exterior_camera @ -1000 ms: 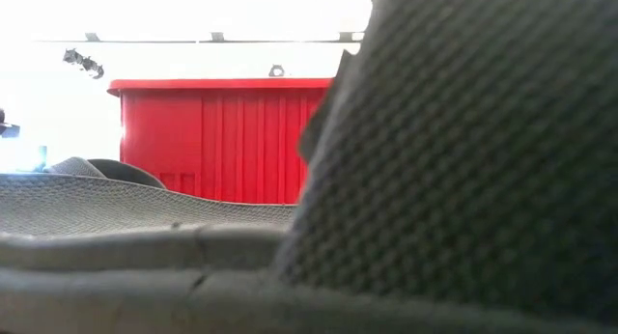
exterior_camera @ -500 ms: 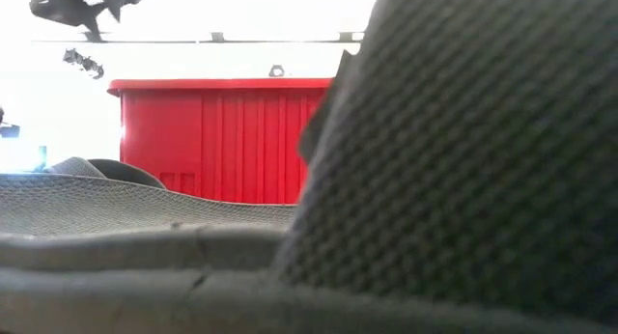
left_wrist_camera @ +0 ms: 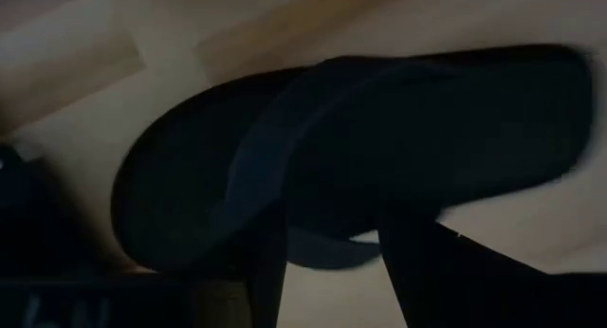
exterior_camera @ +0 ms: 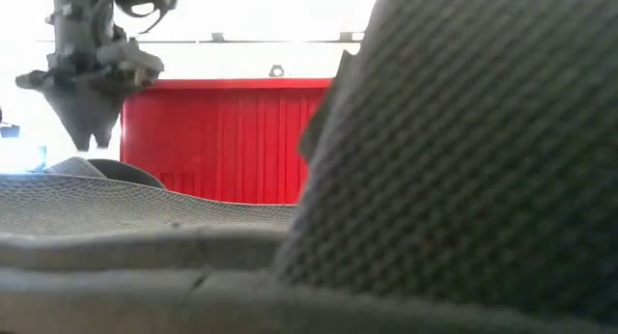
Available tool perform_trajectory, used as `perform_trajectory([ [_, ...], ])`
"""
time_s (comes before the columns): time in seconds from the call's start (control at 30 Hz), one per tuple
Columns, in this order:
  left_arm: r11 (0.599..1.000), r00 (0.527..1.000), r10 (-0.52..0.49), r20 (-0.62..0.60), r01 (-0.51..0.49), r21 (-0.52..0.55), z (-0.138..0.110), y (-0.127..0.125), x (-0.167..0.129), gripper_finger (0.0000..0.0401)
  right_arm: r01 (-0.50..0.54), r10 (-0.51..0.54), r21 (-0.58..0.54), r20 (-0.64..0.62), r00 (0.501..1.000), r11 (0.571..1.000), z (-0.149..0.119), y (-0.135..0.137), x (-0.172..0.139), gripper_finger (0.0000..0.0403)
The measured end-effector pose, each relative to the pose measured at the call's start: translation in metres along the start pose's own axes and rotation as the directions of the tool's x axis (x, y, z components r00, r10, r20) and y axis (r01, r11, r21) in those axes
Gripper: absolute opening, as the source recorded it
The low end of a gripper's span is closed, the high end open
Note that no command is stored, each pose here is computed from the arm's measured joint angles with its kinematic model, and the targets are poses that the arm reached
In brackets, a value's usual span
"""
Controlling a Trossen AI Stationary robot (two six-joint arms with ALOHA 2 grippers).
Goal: Pick and place slides into bin
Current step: Put the black slide into the red bin
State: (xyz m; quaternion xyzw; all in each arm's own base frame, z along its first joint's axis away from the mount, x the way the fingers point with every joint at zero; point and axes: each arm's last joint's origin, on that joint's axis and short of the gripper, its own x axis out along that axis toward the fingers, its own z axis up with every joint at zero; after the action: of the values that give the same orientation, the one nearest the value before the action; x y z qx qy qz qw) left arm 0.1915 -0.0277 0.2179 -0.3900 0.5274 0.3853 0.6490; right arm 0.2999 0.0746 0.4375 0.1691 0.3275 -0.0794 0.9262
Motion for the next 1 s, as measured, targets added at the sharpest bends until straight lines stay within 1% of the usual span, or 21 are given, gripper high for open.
perform_trajectory([
  [0.1,0.996,0.996,0.083,-0.022,-0.084,-0.018,-0.002,0.001,0.016,0.0161,0.014,-0.014,-0.015,-0.025,1.0,1.0,-0.002,-0.001,0.0,0.0193],
  [0.2,0.985,0.984,0.174,-0.047,-0.175,-0.014,-0.003,0.001,0.024,0.0152,0.029,-0.03,-0.023,-0.051,0.998,0.999,-0.005,-0.003,0.0,0.0193],
  [0.3,0.973,0.972,0.229,-0.053,-0.229,-0.007,-0.003,0.0,0.031,0.0142,0.038,-0.039,-0.028,-0.065,0.997,0.999,-0.006,-0.004,0.0,0.0193],
  [0.4,0.965,0.964,0.261,-0.048,-0.261,-0.002,-0.003,-0.003,0.039,0.0129,0.042,-0.044,-0.034,-0.072,0.996,0.999,-0.007,-0.004,0.0,0.0193],
  [0.5,0.959,0.956,0.285,-0.063,-0.284,0.021,-0.004,-0.005,0.046,0.0102,0.042,-0.046,-0.044,-0.076,0.996,0.998,-0.007,-0.005,0.0,0.0193],
  [0.57,0.957,0.953,0.289,-0.094,-0.286,0.047,-0.004,-0.006,0.048,0.0067,0.044,-0.047,-0.046,-0.079,0.996,0.998,-0.008,-0.005,0.0,0.0193],
  [0.63,0.961,0.953,0.273,-0.13,-0.265,0.075,-0.005,-0.009,0.047,0.0025,0.045,-0.049,-0.047,-0.082,0.995,0.998,-0.008,-0.005,0.0,0.0193],
  [0.7,0.969,0.957,0.242,-0.158,-0.231,0.087,-0.005,-0.014,0.042,0.0015,0.047,-0.051,-0.046,-0.085,0.995,0.998,-0.008,-0.005,0.0,0.0193],
  [0.77,0.982,0.97,0.178,-0.165,-0.165,0.092,-0.004,-0.025,0.029,0.0017,0.047,-0.051,-0.05,-0.086,0.995,0.998,-0.008,-0.005,0.0,0.0193],
  [0.83,0.99,0.984,0.09,-0.151,-0.072,0.12,-0.003,-0.04,0.009,0.0012,0.055,-0.06,-0.053,-0.095,0.994,0.997,-0.009,-0.007,-0.002,0.0193],
  [0.9,0.989,0.992,-0.007,-0.126,0.026,0.144,0.0,-0.057,-0.017,0.0011,0.07,-0.075,-0.051,-0.11,0.991,0.996,-0.01,-0.011,-0.005,0.0193],
  [1.0,0.982,0.994,-0.093,-0.055,0.1,0.158,0.005,-0.073,-0.067,0.0011,0.088,-0.09,-0.022,-0.114,0.989,0.996,-0.009,-0.019,-0.016,0.0193],
])
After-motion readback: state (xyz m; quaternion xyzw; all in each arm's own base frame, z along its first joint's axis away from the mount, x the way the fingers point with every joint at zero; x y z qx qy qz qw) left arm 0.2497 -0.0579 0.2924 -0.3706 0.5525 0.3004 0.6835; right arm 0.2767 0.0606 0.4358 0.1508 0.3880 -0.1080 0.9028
